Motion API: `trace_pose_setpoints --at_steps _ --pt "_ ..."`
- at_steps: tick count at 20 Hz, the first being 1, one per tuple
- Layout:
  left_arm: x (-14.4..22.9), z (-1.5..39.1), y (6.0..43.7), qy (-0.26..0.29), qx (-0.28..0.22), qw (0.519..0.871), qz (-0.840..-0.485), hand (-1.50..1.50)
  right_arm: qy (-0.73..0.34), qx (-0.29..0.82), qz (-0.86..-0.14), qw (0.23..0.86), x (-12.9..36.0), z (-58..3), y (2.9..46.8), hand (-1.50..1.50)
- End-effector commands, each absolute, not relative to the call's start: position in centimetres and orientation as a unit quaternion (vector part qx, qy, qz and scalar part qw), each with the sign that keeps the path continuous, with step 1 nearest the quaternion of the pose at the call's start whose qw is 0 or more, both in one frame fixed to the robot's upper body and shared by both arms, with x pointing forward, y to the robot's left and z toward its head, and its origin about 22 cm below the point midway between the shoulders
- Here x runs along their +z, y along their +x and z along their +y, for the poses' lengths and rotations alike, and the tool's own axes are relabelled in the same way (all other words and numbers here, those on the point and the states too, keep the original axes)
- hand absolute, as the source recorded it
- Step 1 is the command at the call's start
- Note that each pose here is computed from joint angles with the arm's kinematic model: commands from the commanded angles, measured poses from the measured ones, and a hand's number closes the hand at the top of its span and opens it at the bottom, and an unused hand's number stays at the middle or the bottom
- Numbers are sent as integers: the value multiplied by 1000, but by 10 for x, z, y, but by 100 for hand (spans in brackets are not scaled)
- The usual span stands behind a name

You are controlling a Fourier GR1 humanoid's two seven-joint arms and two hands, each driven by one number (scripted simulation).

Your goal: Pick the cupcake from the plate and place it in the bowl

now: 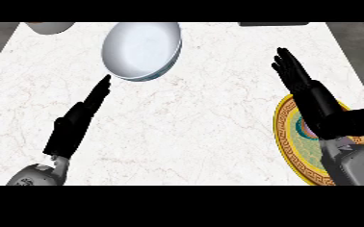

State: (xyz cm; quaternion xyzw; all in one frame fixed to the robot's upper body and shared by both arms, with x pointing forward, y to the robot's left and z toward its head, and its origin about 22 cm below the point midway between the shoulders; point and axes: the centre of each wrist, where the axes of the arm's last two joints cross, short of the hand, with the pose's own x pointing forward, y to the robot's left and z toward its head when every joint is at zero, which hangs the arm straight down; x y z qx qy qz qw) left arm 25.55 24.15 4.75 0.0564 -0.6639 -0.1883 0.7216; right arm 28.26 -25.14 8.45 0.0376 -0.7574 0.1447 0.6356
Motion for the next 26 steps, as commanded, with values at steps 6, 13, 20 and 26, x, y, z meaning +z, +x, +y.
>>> trace_pose_setpoints --at_steps 6,13,20,26 --pt "40 220 262 -69 -53 720 -689 0 -30 284 -790 543 130 -370 264 150" --pt "34 210 261 -109 -60 727 -675 0 -120 239 -809 524 63 -429 215 -150" --pt "17 208 244 -109 -43 730 -673 0 -286 431 -702 490 109 -427 194 -150" --pt "28 224 257 -111 -62 731 -671 0 -355 469 -598 545 167 -395 199 -150"
